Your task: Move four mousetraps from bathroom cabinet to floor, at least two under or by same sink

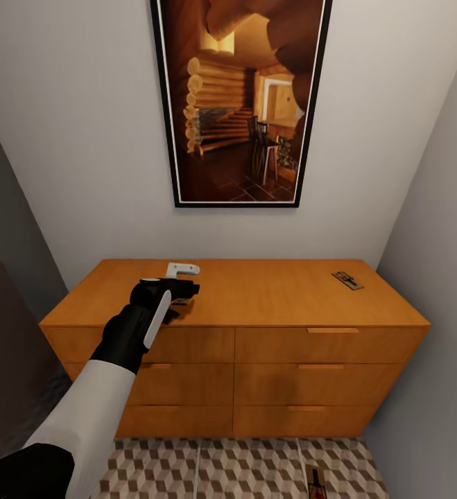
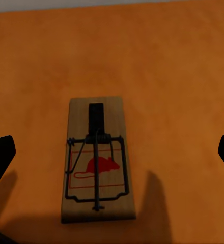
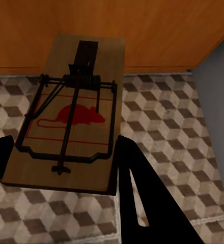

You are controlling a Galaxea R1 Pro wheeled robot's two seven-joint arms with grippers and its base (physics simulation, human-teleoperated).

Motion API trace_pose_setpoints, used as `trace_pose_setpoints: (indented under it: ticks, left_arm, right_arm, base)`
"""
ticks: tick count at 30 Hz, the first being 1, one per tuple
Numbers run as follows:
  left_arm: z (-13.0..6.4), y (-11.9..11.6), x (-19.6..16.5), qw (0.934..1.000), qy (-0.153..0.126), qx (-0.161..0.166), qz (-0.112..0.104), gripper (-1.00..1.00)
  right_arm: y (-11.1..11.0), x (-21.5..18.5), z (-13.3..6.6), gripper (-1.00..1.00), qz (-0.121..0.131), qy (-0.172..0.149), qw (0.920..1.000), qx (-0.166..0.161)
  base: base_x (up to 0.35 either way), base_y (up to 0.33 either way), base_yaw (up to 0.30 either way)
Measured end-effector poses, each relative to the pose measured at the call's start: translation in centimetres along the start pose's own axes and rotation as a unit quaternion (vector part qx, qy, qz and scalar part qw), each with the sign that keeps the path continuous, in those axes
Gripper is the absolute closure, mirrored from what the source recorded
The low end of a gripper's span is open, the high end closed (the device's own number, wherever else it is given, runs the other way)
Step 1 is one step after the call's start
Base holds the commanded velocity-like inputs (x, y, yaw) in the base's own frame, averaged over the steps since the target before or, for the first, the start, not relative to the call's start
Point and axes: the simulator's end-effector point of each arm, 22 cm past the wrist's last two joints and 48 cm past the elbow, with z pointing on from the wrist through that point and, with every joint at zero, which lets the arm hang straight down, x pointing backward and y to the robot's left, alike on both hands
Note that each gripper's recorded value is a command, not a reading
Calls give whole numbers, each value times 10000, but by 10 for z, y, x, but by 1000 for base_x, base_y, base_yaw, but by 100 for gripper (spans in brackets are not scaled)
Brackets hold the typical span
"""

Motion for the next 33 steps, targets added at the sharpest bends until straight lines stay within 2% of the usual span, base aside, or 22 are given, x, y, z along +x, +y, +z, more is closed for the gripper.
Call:
trace_pose_setpoints:
  ticks: [33]
  left_arm:
    - [16,1,24,9997,246,-4,-1,-100]
  right_arm:
    - [-1,8,0,100,-21,89,10000,3]
  base:
    - [0,0,0]
